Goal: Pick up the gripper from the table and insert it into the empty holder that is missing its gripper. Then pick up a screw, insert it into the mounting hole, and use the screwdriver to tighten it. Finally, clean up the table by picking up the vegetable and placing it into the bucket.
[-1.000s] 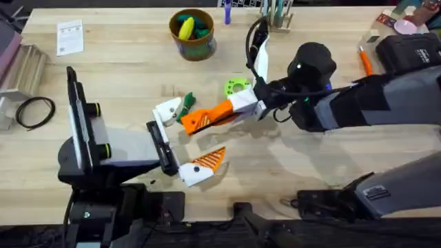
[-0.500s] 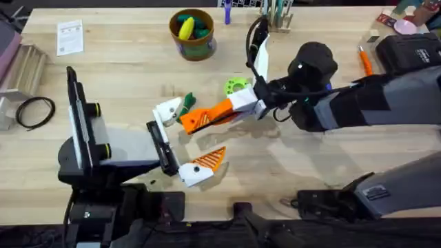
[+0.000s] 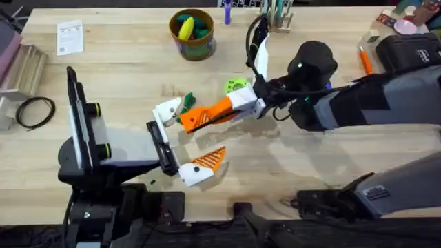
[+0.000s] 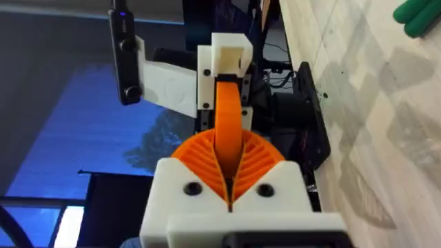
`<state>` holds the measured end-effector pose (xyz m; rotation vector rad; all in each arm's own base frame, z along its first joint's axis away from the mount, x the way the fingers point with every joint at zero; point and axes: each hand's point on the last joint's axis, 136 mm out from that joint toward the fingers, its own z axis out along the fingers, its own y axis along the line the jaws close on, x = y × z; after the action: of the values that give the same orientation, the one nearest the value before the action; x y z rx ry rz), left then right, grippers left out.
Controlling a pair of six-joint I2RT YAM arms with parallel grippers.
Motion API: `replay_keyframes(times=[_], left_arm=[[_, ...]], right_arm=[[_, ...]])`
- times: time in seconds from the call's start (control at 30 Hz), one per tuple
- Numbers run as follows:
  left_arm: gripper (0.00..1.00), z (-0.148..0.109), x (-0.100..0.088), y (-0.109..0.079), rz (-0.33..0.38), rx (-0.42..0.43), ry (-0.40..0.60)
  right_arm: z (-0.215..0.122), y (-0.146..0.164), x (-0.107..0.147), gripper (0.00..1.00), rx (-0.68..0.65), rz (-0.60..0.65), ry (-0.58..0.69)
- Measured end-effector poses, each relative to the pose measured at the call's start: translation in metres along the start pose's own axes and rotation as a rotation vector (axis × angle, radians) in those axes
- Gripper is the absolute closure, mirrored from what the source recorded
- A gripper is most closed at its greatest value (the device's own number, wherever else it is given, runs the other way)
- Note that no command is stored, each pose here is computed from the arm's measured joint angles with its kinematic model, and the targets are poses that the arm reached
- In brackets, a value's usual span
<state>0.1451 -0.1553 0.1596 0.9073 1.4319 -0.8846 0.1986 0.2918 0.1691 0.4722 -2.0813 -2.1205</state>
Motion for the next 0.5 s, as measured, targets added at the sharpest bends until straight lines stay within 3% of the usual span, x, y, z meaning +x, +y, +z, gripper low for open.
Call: replay_keyframes(times=[0.5], left_arm=[[0.015, 0.0000, 0.0000, 0.0001, 0.000, 0.000, 0.000]], right_arm=[[0.0092, -0.0036, -0.0097, 0.992, -0.003, -0.010, 0.023]])
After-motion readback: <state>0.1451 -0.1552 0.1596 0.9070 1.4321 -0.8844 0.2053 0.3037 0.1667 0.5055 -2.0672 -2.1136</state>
